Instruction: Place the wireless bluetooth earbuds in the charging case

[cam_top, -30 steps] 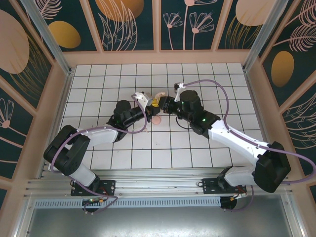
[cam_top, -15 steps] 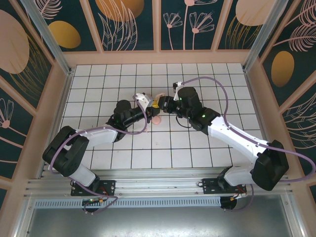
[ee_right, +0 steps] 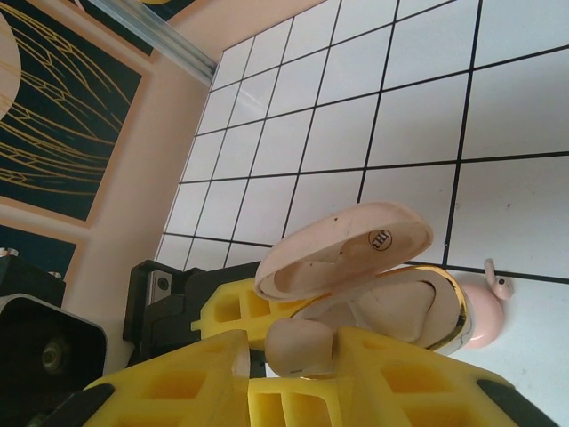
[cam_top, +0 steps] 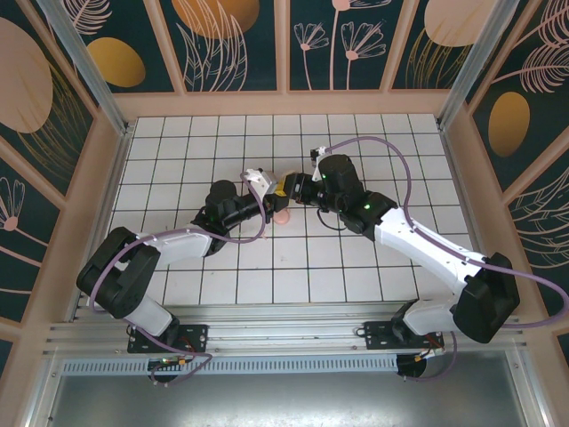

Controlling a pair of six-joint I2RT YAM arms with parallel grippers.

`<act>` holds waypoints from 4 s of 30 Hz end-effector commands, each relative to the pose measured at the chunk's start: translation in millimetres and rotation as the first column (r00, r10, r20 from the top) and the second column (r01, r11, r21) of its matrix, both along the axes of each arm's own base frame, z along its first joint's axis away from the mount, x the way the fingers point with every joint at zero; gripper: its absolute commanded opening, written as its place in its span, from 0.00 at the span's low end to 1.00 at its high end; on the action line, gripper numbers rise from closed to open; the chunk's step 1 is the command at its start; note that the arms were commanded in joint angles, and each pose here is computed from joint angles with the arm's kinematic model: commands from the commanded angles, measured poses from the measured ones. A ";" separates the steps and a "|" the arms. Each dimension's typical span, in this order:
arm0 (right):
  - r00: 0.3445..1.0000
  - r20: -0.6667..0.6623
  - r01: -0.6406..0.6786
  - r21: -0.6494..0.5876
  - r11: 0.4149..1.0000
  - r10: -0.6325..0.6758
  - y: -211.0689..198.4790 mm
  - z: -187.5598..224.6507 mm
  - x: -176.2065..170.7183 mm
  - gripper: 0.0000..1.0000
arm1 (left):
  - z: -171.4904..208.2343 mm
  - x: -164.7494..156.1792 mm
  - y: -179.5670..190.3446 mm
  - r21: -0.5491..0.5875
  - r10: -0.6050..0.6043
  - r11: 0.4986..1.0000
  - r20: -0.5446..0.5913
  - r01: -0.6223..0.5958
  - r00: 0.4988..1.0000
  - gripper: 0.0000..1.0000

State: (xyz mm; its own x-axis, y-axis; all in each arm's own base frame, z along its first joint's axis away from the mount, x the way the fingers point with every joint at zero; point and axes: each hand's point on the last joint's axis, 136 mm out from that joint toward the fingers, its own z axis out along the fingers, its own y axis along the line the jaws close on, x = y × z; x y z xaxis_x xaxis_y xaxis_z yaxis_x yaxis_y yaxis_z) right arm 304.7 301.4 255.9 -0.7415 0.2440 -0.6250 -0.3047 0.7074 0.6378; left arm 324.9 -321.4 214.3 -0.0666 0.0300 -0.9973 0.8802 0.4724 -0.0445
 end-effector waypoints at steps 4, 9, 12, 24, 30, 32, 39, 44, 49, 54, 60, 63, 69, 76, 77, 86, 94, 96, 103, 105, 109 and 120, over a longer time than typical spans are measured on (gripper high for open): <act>0.999 0.017 0.040 -0.032 0.999 -0.039 -9.7 7.1 0.9 0.35 | 50.4 -13.1 -5.2 -0.084 -0.048 0.995 0.136 0.060 0.990 0.02; 0.998 0.045 0.050 -0.013 0.999 -0.050 -14.2 19.7 -0.9 0.38 | 49.1 -12.6 -5.7 -0.084 -0.048 0.995 0.129 0.059 0.991 0.02; 0.997 0.057 0.054 -0.001 0.999 -0.054 -16.0 26.9 -2.0 0.39 | 49.1 -12.2 -5.6 -0.084 -0.046 0.995 0.127 0.057 0.991 0.02; 0.978 0.209 -0.027 0.110 0.994 0.003 -24.2 83.0 -19.0 0.41 | 47.3 -18.7 -8.5 -0.074 -0.086 0.993 0.127 0.096 0.988 0.02; 0.957 0.290 -0.052 0.070 0.996 0.029 -51.6 97.9 -21.0 0.44 | 45.9 -28.6 -13.8 -0.052 -0.158 0.985 0.125 0.166 0.979 0.02; 0.944 0.323 -0.084 0.047 0.995 0.064 -57.8 101.6 -22.1 0.45 | 44.6 -31.1 -14.9 -0.039 -0.175 0.983 0.126 0.181 0.976 0.03; 0.883 0.423 -0.162 -0.137 0.977 0.205 -75.8 109.2 -20.6 0.54 | 34.0 -34.6 -17.9 0.080 -0.222 0.974 0.154 0.212 0.963 0.03; 0.789 0.500 -0.216 -0.319 0.923 0.358 -76.8 110.2 -26.5 0.57 | 31.1 -38.8 -17.1 0.110 -0.244 0.967 0.158 0.228 0.957 0.04; 0.625 0.544 -0.287 -0.507 0.812 0.561 -71.2 96.0 -42.1 0.59 | 28.4 -44.1 -16.9 0.141 -0.273 0.958 0.166 0.251 0.948 0.04; 0.495 0.449 -0.346 -0.684 0.643 0.744 -67.8 76.7 -45.8 0.60 | 24.1 -46.1 -17.0 0.180 -0.295 0.947 0.171 0.264 0.940 0.04; 0.355 0.334 -0.319 -0.835 0.449 0.873 -64.6 55.3 -44.2 0.69 | 21.4 -46.1 -16.6 0.217 -0.307 0.939 0.179 0.267 0.935 0.04; 0.315 0.300 -0.299 -0.869 0.395 0.900 -56.0 49.2 -40.4 0.70 | 21.6 -46.0 -16.9 0.227 -0.311 0.936 0.185 0.268 0.932 0.04; 0.260 0.175 -0.365 -0.893 0.265 0.949 -41.3 20.5 -39.7 0.71 | 23.4 -46.4 -17.5 0.226 -0.316 0.935 0.190 0.272 0.930 0.04; 0.215 0.130 -0.395 -0.895 0.208 0.968 -30.7 4.0 -35.3 0.72 | 25.3 -46.4 -17.6 0.225 -0.316 0.936 0.196 0.271 0.928 0.04; 0.210 0.116 -0.406 -0.893 0.194 0.971 -30.0 -0.3 -35.9 0.72 | 25.5 -46.2 -17.6 0.225 -0.315 0.936 0.198 0.270 0.928 0.04; 0.190 0.088 -0.444 -0.880 0.166 0.978 -22.3 -15.7 -40.7 0.71 | 28.0 -45.1 -17.6 0.222 -0.309 0.939 0.203 0.264 0.929 0.04; 0.227 0.097 -0.444 -0.875 0.192 0.969 -36.2 -11.7 -59.8 0.66 | 22.7 -36.2 -16.1 0.228 -0.266 0.948 0.192 0.220 0.945 0.04; 0.241 0.108 -0.436 -0.876 0.207 0.964 -39.9 -10.1 -64.2 0.64 | 23.5 -35.1 -17.5 0.220 -0.264 0.950 0.189 0.222 0.946 0.04; 0.339 0.173 -0.422 -0.850 0.314 0.925 -50.6 -5.4 -74.7 0.61 | 26.3 -30.8 -20.8 0.200 -0.258 0.954 0.172 0.223 0.951 0.04; 0.392 0.247 -0.404 -0.819 0.407 0.886 -51.5 3.1 -71.6 0.60 | 28.4 -29.2 -22.0 0.185 -0.253 0.957 0.153 0.224 0.955 0.04; 0.540 0.418 -0.350 -0.678 0.646 0.731 -56.4 26.2 -58.2 0.58 | 33.1 -21.8 -24.4 0.112 -0.214 0.972 0.071 0.205 0.974 0.04; 0.935 0.353 0.093 -0.172 0.981 -0.026 -122.3 28.5 -3.7 0.54 | 26.6 17.2 -43.8 -0.080 -0.122 0.992 -0.322 0.101 0.939 0.02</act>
